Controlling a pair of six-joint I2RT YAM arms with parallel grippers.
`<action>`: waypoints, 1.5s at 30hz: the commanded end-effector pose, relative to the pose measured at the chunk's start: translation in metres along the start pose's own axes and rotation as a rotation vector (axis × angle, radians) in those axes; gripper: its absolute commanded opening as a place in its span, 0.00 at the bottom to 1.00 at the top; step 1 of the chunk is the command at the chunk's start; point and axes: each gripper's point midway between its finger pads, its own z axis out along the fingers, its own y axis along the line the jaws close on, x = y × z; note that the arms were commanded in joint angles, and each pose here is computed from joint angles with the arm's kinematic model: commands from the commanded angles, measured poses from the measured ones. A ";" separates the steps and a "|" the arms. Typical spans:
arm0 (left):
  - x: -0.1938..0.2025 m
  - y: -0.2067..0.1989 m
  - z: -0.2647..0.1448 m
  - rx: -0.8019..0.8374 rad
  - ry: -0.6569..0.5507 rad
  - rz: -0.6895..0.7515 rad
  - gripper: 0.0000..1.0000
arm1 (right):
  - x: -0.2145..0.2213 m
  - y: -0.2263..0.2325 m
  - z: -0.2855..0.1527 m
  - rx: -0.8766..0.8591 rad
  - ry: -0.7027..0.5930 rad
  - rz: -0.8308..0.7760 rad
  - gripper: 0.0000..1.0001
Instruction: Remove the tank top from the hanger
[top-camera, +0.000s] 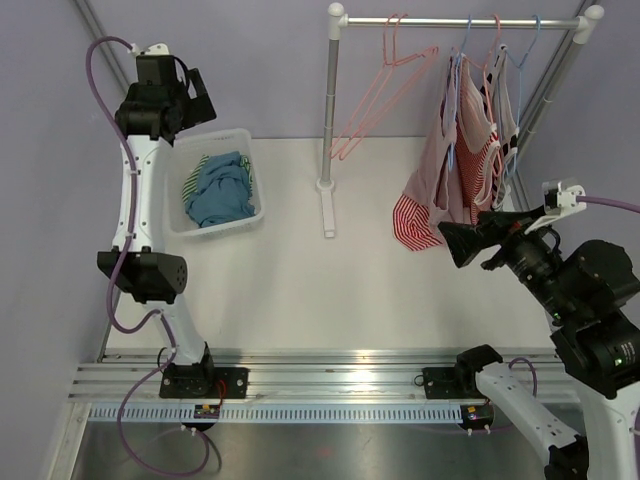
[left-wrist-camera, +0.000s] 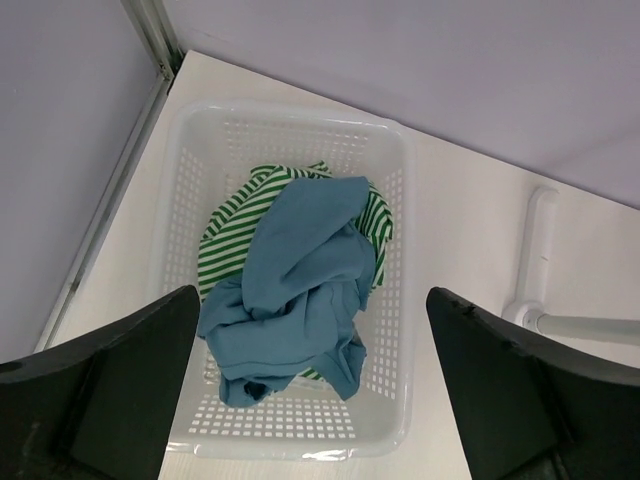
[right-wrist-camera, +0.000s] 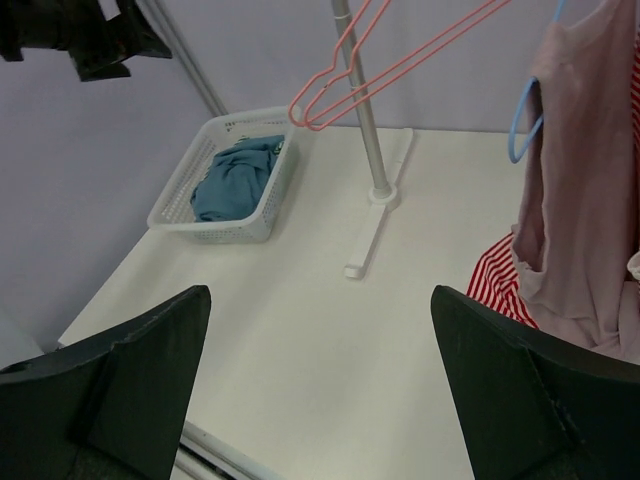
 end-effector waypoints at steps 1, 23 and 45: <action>-0.025 -0.001 -0.060 0.076 -0.090 -0.029 0.99 | -0.015 -0.029 0.017 0.185 -0.017 0.045 1.00; 0.191 -0.007 -0.205 0.411 -0.069 0.090 0.99 | -0.063 -0.122 0.163 0.612 0.127 -0.182 0.56; 0.239 0.000 -0.187 0.416 0.006 0.151 0.99 | -0.053 -0.177 0.260 0.589 0.246 -0.206 0.30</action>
